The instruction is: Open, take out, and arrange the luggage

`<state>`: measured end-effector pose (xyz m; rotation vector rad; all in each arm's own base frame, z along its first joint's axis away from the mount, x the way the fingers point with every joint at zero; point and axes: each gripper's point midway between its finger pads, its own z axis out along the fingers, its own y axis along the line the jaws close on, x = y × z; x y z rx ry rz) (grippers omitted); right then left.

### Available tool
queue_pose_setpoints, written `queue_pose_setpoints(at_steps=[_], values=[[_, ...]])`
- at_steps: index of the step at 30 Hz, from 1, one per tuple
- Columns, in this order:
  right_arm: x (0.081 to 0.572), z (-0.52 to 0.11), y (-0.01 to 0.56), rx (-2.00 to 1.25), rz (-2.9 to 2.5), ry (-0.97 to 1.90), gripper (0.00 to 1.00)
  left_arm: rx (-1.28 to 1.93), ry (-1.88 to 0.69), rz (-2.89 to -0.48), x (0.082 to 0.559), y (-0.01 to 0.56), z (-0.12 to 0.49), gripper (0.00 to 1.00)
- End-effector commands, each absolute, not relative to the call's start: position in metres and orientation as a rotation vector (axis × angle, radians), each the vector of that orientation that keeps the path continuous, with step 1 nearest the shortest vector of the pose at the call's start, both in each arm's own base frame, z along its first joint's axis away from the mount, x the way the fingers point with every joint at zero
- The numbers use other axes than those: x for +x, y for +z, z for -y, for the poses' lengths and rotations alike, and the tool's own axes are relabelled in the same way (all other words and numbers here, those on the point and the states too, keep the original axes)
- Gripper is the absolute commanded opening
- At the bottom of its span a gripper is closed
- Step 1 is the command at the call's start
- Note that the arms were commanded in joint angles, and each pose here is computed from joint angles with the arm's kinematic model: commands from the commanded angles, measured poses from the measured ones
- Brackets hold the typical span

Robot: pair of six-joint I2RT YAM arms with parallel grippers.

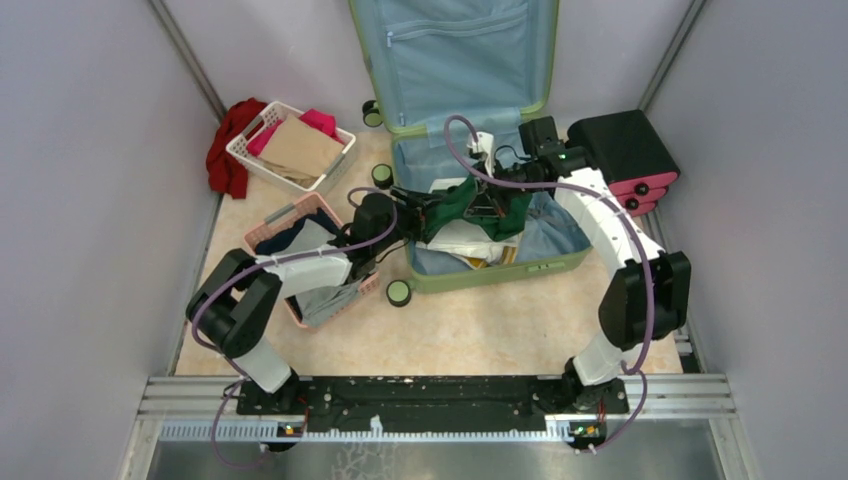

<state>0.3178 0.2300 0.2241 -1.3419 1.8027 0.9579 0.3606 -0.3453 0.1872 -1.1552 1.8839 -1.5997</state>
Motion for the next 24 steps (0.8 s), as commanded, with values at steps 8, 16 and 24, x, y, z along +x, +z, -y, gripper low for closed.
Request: queue_pose_setpoints(at_steps=[8,16,24], values=[[0.28,-0.233,0.256,-1.414,-1.613,1.045,0.0,-1.032,-1.636,-1.898,0.356,0.195,0.352,0.24],[0.267,-0.225,0.245,-1.435,-1.64,1.028,0.45,-0.713,-1.562,-1.853,0.352,0.234,0.347,0.0],[0.26,-0.215,0.275,-1.365,-1.56,1.043,0.64,-0.284,-1.206,-1.872,0.34,0.26,0.319,0.0]])
